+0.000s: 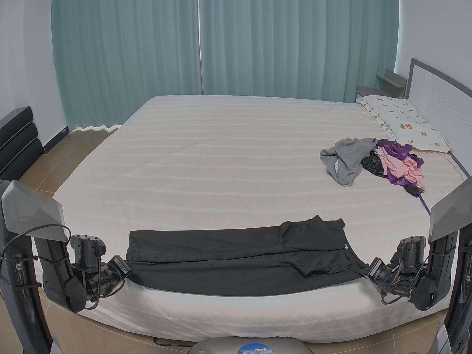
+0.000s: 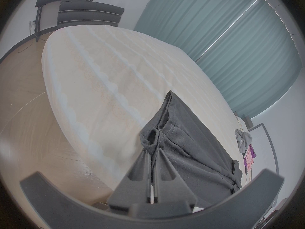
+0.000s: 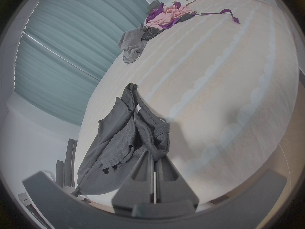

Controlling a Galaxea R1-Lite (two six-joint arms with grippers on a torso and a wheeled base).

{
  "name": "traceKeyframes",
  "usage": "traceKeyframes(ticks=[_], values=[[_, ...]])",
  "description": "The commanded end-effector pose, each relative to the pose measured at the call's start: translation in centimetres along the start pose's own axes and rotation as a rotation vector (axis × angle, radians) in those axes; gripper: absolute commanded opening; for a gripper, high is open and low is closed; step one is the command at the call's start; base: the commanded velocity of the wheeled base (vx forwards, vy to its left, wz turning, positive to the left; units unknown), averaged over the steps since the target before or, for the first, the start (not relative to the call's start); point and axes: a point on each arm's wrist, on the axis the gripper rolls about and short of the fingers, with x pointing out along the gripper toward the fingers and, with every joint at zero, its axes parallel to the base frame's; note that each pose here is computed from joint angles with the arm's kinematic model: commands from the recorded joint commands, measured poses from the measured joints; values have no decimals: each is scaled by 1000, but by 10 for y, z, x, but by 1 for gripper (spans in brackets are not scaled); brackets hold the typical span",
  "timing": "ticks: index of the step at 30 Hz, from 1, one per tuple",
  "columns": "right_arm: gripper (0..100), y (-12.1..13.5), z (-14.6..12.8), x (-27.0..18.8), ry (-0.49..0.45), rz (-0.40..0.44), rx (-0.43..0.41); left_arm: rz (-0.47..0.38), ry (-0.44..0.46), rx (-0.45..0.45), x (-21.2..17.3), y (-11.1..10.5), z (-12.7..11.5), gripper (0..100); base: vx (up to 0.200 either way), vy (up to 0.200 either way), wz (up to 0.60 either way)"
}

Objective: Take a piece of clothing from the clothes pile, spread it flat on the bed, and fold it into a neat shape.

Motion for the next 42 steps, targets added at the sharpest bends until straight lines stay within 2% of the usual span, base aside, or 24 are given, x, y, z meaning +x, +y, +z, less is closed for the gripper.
traceKeyframes(ticks=[1, 10, 21, 31, 32, 33, 34, 40, 42], values=[[0, 1, -1, -8, 0, 3, -2, -12, -24, -8, -3, -2, 6, 0, 0, 0, 0], [0, -1, -10, -17, 37, -17, -10, -18, -57, -27, -5, -1, 16, 0, 0, 0, 0], [0, -10, -23, -23, 104, -73, -45, 22, -4, -20, -10, 9, 5, 0, 0, 0, 0], [0, -14, -27, -19, 125, -93, -61, 56, 34, -20, -3, 17, -3, 0, 0, 0, 0], [100, -14, -28, -19, 126, -95, -61, 55, 35, -20, -3, 17, -3, 0, 0, 0, 0], [100, -15, -28, -18, 128, -95, -61, 54, 36, -22, -3, 17, -3, 0, 0, 0, 0], [100, -15, -28, -18, 128, -95, -61, 53, 35, -22, -4, 16, -2, 100, 0, 0, 0], [100, -8, -23, -23, 95, -59, -66, 61, 44, -24, -6, 18, -5, 100, 0, 0, 0], [100, 0, -13, -33, 28, -26, -64, 64, 39, -37, -6, 20, -3, 100, 0, 0, 0]])
